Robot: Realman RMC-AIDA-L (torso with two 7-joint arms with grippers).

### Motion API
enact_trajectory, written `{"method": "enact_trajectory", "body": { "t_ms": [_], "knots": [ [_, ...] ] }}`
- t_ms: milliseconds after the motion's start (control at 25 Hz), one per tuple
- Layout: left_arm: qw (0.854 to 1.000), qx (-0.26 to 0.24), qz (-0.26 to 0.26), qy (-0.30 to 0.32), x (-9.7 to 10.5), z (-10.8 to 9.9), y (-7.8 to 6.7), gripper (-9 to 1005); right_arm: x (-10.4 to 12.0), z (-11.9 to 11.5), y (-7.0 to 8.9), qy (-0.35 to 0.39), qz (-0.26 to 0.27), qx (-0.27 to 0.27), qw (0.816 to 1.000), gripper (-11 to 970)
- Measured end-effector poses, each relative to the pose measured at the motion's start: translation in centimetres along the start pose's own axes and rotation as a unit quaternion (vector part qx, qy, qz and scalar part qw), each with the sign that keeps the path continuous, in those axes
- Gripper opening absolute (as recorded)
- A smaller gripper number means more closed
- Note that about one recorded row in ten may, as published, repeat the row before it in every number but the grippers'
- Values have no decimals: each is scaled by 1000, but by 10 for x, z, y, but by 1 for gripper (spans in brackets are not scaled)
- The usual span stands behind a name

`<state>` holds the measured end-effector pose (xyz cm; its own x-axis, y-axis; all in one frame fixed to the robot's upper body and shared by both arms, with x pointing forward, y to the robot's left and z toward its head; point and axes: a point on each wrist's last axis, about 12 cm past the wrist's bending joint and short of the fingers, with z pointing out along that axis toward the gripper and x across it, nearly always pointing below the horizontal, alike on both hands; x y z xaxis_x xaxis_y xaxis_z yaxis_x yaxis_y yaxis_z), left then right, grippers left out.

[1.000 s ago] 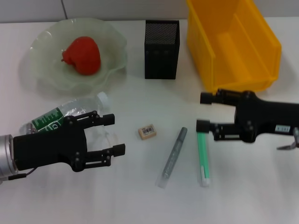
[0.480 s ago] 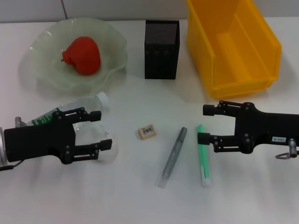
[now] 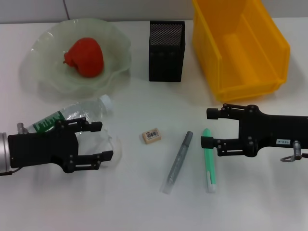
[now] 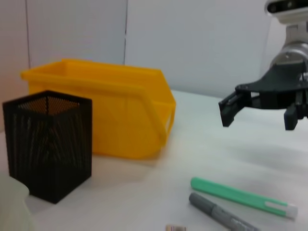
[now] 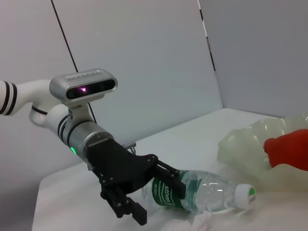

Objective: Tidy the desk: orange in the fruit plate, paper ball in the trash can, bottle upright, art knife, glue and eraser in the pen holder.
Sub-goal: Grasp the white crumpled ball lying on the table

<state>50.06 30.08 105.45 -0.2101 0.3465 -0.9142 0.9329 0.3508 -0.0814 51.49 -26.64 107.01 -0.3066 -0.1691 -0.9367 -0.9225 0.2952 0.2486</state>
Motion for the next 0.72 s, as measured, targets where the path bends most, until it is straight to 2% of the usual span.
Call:
{"method": "enact_trajectory", "body": {
  "t_ms": [320,720],
  "knots": [
    [999,-6,-1,37,1,10,1,777,-2,1,-1,3,-3,-3,1000,826],
    [999,1,2,51,2,12,0,777,-3,0,-2,3,-4,-4,1000,826]
  ]
}}
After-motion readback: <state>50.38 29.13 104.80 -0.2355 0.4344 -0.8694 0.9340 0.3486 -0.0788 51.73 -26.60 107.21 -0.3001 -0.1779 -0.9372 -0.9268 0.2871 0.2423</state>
